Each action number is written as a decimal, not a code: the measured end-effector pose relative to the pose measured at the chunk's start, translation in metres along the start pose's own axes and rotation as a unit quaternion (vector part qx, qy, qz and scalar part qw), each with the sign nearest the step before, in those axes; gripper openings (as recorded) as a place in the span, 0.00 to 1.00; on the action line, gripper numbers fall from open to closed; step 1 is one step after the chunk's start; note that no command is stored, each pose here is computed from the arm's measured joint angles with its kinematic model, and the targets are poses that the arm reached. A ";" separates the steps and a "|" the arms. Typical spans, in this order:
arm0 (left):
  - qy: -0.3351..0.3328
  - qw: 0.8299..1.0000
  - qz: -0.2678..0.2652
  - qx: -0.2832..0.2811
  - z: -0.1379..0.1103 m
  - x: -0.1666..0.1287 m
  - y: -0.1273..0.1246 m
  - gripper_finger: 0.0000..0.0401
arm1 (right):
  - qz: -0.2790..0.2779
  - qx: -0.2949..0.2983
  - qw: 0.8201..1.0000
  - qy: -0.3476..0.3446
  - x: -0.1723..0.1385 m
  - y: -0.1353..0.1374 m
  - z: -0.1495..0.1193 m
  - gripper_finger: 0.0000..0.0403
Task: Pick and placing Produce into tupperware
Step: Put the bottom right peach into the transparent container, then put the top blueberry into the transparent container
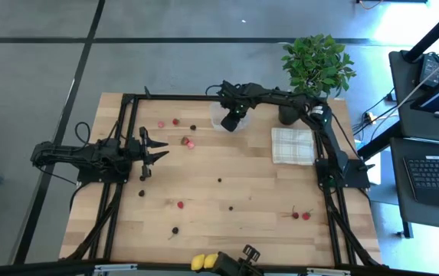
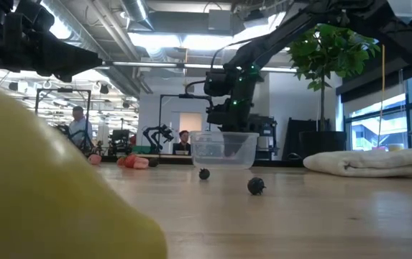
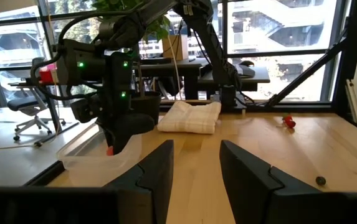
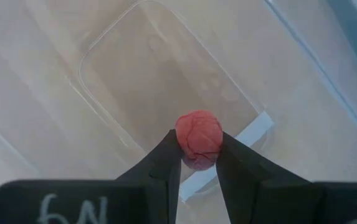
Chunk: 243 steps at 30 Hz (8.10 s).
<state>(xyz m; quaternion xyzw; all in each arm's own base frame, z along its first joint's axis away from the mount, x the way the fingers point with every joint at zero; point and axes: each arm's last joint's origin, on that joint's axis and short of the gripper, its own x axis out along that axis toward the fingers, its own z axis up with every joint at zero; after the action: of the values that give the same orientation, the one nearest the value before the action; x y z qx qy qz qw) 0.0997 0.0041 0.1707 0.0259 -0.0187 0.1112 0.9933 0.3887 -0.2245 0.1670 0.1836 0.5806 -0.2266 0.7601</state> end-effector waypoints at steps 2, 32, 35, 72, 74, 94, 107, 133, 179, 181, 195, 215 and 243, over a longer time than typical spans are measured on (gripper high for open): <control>0.000 1.000 0.000 0.000 0.000 0.000 0.000 0.31 | -0.001 0.000 1.000 0.001 0.001 0.000 0.000 0.23; 0.000 1.000 0.000 0.001 0.000 0.000 0.000 0.31 | -0.002 -0.001 1.000 -0.009 0.001 -0.001 0.002 0.35; 0.000 1.000 0.000 0.001 0.000 0.000 0.000 0.31 | -0.002 -0.007 1.000 -0.009 0.001 -0.001 0.002 0.35; 0.005 1.000 0.000 0.002 -0.001 0.000 0.000 0.31 | 0.060 -0.238 0.969 0.021 -0.129 0.157 -0.015 0.35; 0.011 1.000 -0.001 0.004 -0.002 0.000 0.000 0.31 | 0.066 -0.259 0.963 0.019 -0.133 0.175 -0.023 0.35; 0.019 1.000 -0.005 0.003 -0.004 0.000 0.000 0.31 | 0.108 -0.322 0.939 -0.052 -0.149 0.257 -0.060 0.35; 0.019 1.000 -0.005 0.003 -0.004 0.000 0.000 0.31 | 0.077 -0.339 0.936 -0.060 -0.142 0.259 -0.062 0.35; 0.018 1.000 -0.005 0.002 -0.004 0.000 0.000 0.31 | 0.175 -0.303 0.857 -0.378 -0.083 0.183 -0.171 0.35; 0.018 1.000 -0.005 0.006 -0.004 0.000 0.000 0.31 | 0.208 -0.237 0.848 -0.426 0.034 0.187 -0.192 0.35; 0.018 1.000 -0.005 0.006 -0.003 0.000 0.000 0.31 | 0.203 -0.236 0.855 -0.415 0.035 0.187 -0.188 0.35; 0.018 1.000 -0.005 0.006 -0.004 0.000 0.000 0.31 | 0.196 -0.231 0.872 -0.385 0.038 0.186 -0.183 0.35; 0.018 1.000 -0.004 0.006 -0.004 0.000 0.000 0.31 | 0.225 -0.225 0.879 -0.354 0.057 0.190 -0.186 0.35; 0.018 1.000 -0.005 0.006 -0.004 0.000 0.000 0.31 | 0.225 -0.220 0.897 -0.310 0.066 0.184 -0.193 0.22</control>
<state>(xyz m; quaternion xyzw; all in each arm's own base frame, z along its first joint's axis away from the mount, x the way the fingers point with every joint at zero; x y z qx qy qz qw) 0.0998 0.0039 0.1671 0.0298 0.0000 0.1072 0.9938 0.3516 0.0243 0.0563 0.0581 0.2933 0.0386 0.9535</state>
